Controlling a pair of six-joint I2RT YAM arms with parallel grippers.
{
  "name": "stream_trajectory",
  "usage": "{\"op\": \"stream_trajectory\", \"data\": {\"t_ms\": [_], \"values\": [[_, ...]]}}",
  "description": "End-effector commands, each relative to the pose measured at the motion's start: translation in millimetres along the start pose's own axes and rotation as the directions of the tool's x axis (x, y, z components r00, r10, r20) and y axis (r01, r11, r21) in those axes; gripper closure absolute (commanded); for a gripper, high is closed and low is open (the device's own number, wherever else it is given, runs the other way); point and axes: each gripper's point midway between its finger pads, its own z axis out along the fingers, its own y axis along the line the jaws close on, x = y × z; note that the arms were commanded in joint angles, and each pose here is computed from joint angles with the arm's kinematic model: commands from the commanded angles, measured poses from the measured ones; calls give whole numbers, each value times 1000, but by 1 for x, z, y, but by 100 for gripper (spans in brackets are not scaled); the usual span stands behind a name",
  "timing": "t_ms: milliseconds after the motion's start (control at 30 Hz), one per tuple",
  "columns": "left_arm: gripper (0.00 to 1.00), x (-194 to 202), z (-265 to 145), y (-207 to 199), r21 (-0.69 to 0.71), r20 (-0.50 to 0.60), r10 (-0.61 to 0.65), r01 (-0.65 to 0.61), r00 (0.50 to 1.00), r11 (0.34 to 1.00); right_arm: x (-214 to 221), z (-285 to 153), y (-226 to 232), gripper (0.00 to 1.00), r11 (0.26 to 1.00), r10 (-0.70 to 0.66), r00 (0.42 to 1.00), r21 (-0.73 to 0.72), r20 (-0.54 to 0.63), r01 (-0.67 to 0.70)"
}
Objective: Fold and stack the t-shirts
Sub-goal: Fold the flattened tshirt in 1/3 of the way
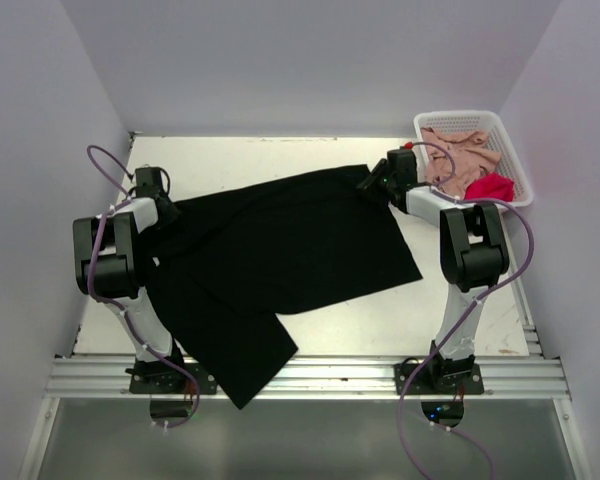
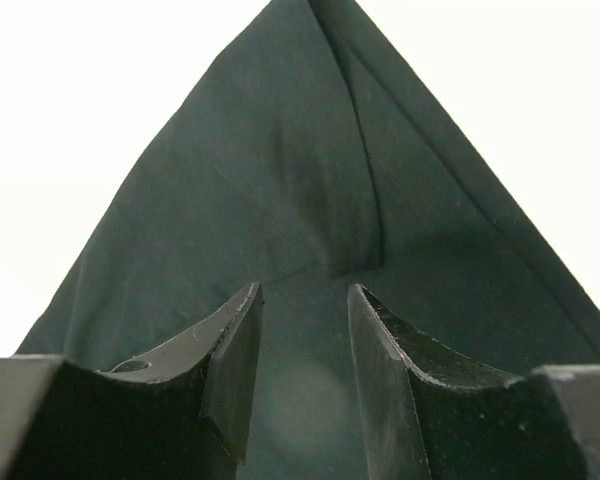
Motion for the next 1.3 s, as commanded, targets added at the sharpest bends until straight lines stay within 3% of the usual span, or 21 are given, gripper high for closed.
{"op": "stream_trajectory", "data": {"t_ms": [0,400,900,1267], "values": [[100,27,3,0,10,-77,14,-14,997,1000,-25,0,9,57,1000,-12,998,3,69,12],[100,28,4,1,9,-81,13,-13,997,1000,-20,15,-13,59,995,-26,998,98,56,20],[100,30,7,1,7,-88,11,-11,996,1000,-10,27,-19,61,995,-15,999,94,30,12],[100,31,8,1,4,-91,12,-11,996,1000,-5,35,-22,69,996,-8,1000,93,19,7]]}}
